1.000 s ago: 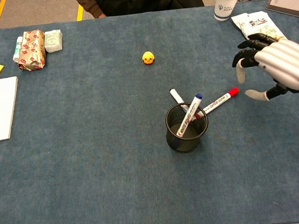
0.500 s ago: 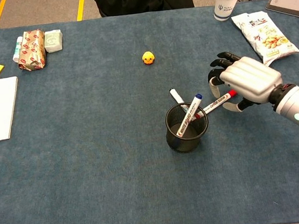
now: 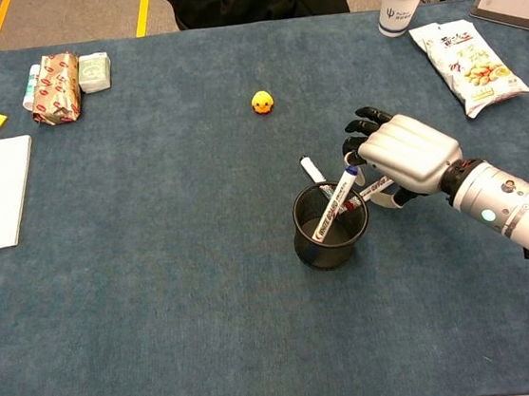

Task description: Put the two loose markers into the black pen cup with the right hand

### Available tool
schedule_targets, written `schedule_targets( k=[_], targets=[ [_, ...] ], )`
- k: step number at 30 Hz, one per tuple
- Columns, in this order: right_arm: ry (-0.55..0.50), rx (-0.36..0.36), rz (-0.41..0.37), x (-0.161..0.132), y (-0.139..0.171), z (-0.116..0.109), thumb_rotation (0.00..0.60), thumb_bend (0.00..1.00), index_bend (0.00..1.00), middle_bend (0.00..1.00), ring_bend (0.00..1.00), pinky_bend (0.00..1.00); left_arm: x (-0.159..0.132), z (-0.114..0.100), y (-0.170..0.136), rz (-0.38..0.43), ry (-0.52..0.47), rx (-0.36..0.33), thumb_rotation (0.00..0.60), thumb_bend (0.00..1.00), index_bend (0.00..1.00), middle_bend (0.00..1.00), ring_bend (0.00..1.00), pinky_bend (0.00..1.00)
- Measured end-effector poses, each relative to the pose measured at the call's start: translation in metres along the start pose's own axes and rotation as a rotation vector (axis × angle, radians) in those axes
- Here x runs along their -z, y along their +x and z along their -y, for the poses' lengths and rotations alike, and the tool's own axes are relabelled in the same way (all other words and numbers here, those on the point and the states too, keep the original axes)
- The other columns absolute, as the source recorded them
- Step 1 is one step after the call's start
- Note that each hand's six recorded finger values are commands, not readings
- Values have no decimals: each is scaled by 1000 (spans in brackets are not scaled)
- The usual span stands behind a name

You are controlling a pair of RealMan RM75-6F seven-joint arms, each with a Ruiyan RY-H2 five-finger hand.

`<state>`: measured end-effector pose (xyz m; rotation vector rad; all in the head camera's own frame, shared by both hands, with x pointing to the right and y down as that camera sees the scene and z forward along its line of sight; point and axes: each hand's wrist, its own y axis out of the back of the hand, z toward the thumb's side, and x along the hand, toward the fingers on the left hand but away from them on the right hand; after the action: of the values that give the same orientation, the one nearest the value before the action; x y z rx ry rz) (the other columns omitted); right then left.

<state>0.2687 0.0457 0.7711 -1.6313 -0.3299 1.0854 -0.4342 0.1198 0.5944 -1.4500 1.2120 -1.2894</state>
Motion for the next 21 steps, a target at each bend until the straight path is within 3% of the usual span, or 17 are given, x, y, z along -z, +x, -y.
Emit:
schedule_targets(
  k=[13,21],
  targets=[
    [16,-37,-4,-4,-6,11,600,240,535,340,128,32,3,2,-1,-6,-2,4,600,195,106,165,193,240],
    [12,-46,5,-2,-6,11,600,264,599,340,128,32,4,3,0,-7,-3,5,600,195,106,166,193,240]
  ],
)
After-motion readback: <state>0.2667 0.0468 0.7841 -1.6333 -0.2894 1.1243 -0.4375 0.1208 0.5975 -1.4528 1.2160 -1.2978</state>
